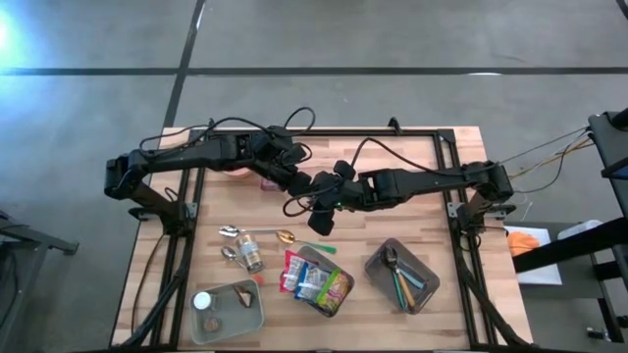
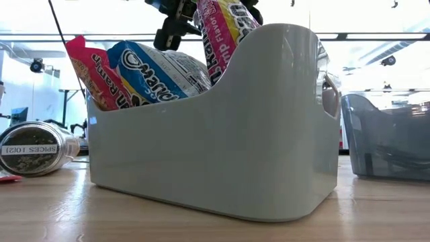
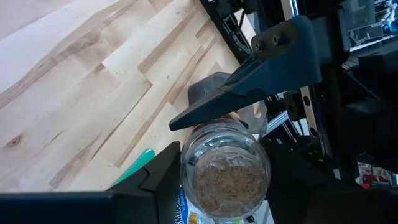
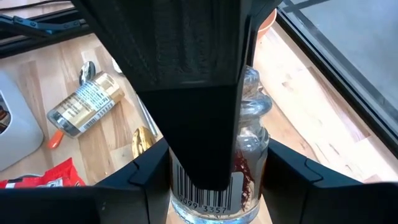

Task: Pick & Place Food Item
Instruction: Put the brown seasoning bottle into the left gray bin

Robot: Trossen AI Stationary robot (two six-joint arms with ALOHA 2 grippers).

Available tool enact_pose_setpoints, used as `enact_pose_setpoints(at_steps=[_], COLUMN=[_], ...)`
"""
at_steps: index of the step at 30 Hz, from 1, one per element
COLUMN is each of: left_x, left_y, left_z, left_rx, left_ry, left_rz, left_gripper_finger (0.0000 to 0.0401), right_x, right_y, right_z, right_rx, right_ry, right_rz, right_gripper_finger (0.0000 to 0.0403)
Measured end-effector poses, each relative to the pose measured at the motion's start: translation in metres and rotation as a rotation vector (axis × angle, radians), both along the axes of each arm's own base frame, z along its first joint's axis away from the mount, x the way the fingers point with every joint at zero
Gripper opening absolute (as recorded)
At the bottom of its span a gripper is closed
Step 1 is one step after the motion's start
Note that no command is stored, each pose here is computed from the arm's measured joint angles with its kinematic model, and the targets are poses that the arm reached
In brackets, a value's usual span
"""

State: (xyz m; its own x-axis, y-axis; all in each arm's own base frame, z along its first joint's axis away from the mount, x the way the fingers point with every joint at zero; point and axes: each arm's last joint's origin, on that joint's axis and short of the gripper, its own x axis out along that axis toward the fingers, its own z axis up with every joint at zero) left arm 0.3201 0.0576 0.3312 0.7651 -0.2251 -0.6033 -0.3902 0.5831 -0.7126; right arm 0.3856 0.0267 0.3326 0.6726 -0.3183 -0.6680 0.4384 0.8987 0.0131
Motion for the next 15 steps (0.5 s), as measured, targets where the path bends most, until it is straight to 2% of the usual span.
enact_pose_setpoints(at_steps=[6, 12, 15], left_x=[0.0000, -0.0005, -0.0007], left_y=[-0.0003, -0.0010, -0.0014], left_z=[0.0002, 0.0000, 0.0000], left_rx=[0.002, 0.000, -0.001], left_ry=[-0.002, 0.001, 0.000], left_rz=[-0.005, -0.021, -0.035], left_gripper_finger=[0.0177, 0.0174, 0.0174], right_x=[0.0000, 0.0002, 0.0002], right_y=[0.0001, -0.0001, -0.0001], right_z=[-0.0001, 0.0002, 0.0001], right_rx=[-0.002, -0.003, -0.002], right_ry=[0.000, -0.003, -0.003], right_rz=[-0.002, -0.002, -0.003], right_gripper_finger=[0.0189, 0.0288, 0.0319])
